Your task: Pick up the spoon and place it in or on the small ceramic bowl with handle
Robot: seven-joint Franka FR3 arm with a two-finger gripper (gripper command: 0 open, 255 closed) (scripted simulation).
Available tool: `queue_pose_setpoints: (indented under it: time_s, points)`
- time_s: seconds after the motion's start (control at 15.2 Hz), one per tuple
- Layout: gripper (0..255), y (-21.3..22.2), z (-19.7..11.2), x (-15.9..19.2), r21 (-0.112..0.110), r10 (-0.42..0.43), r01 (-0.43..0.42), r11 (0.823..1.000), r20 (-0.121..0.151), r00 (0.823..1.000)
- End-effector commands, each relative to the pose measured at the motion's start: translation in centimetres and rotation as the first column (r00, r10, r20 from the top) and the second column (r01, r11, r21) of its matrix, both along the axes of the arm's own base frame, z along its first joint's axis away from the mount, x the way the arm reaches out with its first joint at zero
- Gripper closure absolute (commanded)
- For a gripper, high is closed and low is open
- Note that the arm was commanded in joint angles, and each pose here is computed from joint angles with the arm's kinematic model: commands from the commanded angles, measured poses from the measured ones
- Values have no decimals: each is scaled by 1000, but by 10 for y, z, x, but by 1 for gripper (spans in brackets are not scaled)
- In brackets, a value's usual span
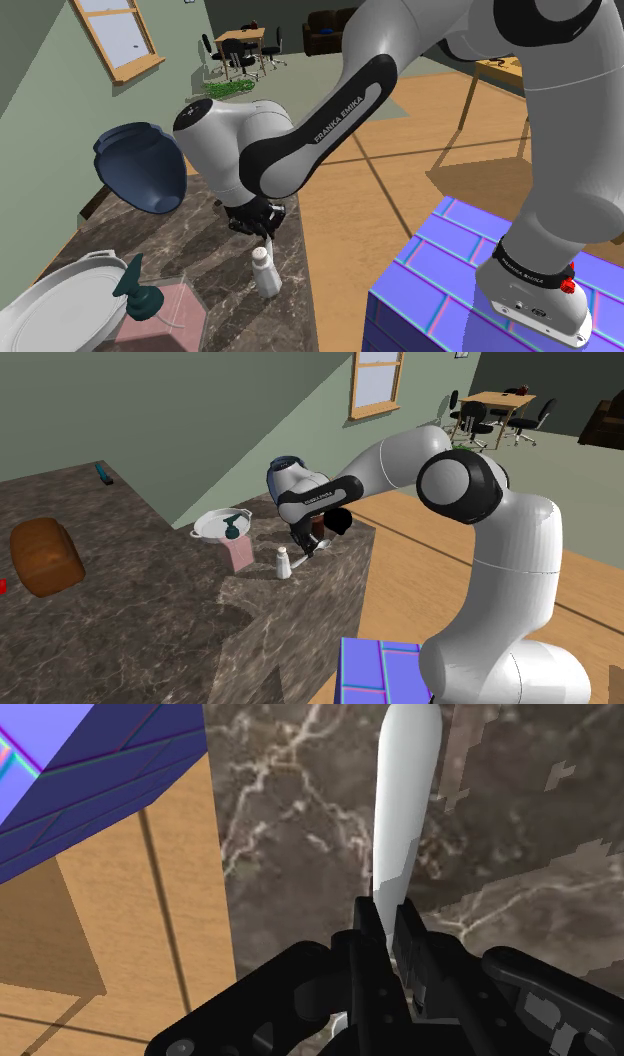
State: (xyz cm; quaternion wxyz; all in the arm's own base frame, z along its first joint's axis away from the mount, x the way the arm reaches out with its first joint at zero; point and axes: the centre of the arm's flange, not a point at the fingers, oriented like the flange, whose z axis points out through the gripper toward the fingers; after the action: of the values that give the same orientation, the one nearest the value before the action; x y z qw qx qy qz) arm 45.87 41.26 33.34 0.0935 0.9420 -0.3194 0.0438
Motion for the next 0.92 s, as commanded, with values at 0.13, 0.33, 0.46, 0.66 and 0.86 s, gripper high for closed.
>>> queue_pose_setpoints:
  time_s: [0.13, 0.33, 0.46, 0.66, 0.86]
  points:
    - [255, -1, -1, 0, -1, -1, 0, 1000, -2, 1000]
    - [255, -1, 15, 0, -1, -1, 0, 1000, -2, 1000]
    - [255, -1, 26, 0, -1, -1, 0, 1000, -2, 1000]
    - [255, -1, 42, 0, -1, -1, 0, 1000, -2, 1000]
    - [255, -1, 57, 0, -1, -1, 0, 1000, -2, 1000]
